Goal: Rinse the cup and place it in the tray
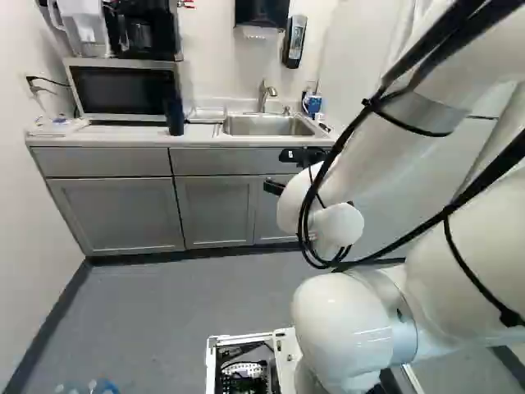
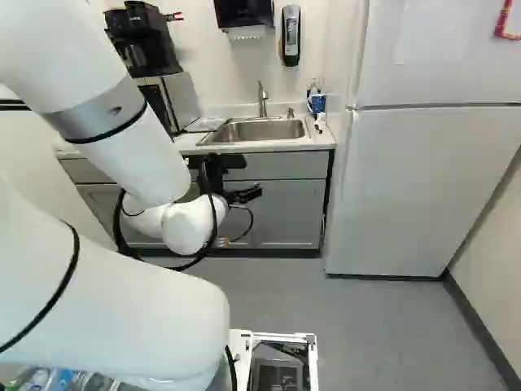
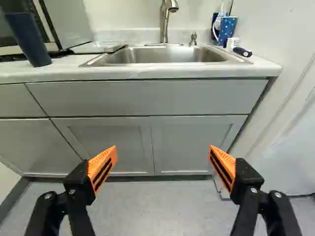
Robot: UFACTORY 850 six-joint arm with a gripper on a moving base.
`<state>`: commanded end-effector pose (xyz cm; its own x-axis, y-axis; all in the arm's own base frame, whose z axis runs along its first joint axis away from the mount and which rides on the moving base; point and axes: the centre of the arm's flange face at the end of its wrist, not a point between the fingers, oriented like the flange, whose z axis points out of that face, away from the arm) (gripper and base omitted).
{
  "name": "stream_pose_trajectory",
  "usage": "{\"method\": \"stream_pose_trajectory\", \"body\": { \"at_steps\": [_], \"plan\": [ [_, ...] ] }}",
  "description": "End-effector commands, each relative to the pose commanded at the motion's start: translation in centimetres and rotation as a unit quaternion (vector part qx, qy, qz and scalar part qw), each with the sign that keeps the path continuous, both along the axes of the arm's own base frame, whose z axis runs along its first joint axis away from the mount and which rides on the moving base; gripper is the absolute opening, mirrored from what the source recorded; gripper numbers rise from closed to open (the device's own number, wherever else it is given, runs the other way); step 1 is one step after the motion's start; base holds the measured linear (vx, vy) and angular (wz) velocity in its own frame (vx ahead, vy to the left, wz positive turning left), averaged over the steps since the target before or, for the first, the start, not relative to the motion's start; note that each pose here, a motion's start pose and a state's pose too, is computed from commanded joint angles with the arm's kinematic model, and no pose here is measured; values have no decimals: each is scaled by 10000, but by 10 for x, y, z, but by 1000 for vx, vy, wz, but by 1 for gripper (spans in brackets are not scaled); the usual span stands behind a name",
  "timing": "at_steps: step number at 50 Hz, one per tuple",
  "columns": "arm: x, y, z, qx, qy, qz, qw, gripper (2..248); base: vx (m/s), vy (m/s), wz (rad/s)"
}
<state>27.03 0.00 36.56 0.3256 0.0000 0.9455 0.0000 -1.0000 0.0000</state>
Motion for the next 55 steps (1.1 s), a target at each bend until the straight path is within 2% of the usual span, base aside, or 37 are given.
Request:
{"method": "stream_pose_trajectory", "body": {
  "at_steps": [36, 55],
  "plan": [
    [1, 0, 0, 0, 2, 0, 10000, 247, 0, 0, 0],
    [19, 0, 13, 0, -143, 0, 9999, 247, 0, 0, 0]
  ]
}}
